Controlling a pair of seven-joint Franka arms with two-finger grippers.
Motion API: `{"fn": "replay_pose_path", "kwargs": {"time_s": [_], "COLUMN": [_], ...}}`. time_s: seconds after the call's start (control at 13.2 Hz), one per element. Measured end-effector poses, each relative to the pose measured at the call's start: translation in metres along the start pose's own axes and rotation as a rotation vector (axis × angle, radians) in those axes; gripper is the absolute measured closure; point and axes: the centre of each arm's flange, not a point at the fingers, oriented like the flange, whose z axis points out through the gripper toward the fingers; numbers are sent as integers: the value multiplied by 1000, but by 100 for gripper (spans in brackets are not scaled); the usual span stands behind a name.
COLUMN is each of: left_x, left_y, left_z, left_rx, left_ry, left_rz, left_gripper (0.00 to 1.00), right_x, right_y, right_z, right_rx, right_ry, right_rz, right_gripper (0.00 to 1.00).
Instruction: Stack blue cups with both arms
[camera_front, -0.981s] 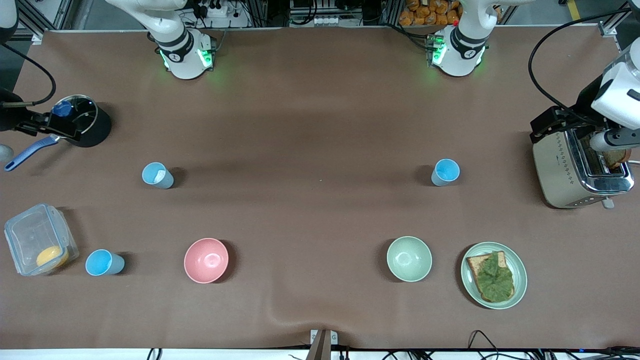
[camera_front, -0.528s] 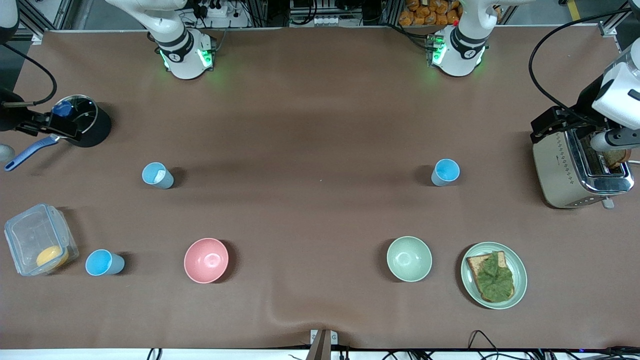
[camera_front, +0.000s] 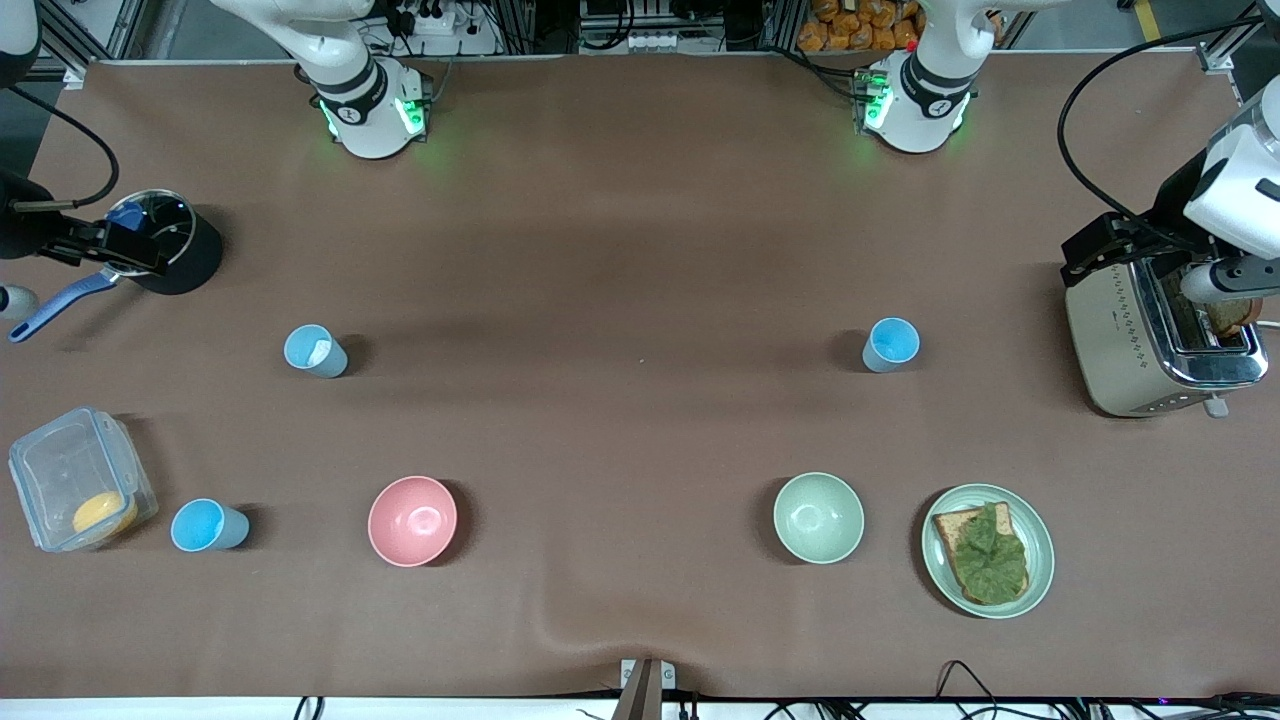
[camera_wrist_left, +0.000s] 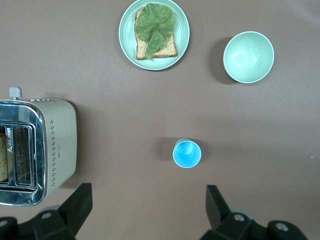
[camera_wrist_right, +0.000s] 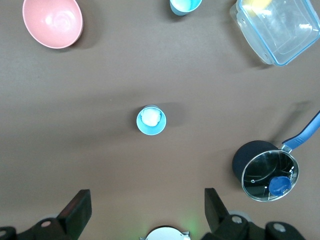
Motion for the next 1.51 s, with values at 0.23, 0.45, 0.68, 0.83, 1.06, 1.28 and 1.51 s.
{"fn": "replay_pose_path", "kwargs": {"time_s": [0.23, 0.45, 0.68, 0.83, 1.06, 1.28, 1.51], "left_x": [0, 0, 0, 0, 0, 0, 0], "left_y": [0, 0, 0, 0, 0, 0, 0], "left_z": [0, 0, 0, 0, 0, 0, 0], "left_rx": [0, 0, 0, 0, 0, 0, 0], "left_ry": [0, 0, 0, 0, 0, 0, 0], "left_rz": [0, 0, 0, 0, 0, 0, 0], "left_gripper": [0, 0, 0, 0, 0, 0, 0], "right_x": [-1, -1, -1, -1, -1, -1, -1], "right_y": [-4, -3, -3, -3, -3, -4, -5], "right_z": [-4, -5, -6, -6, -6, -6, -6], "right_rx": [0, 0, 0, 1, 1, 1, 0], "right_ry": [9, 11, 13, 13, 14, 14, 15], "right_rz": [-7, -6, -6, -6, -6, -7, -10], "right_gripper": [0, 0, 0, 0, 0, 0, 0]}}
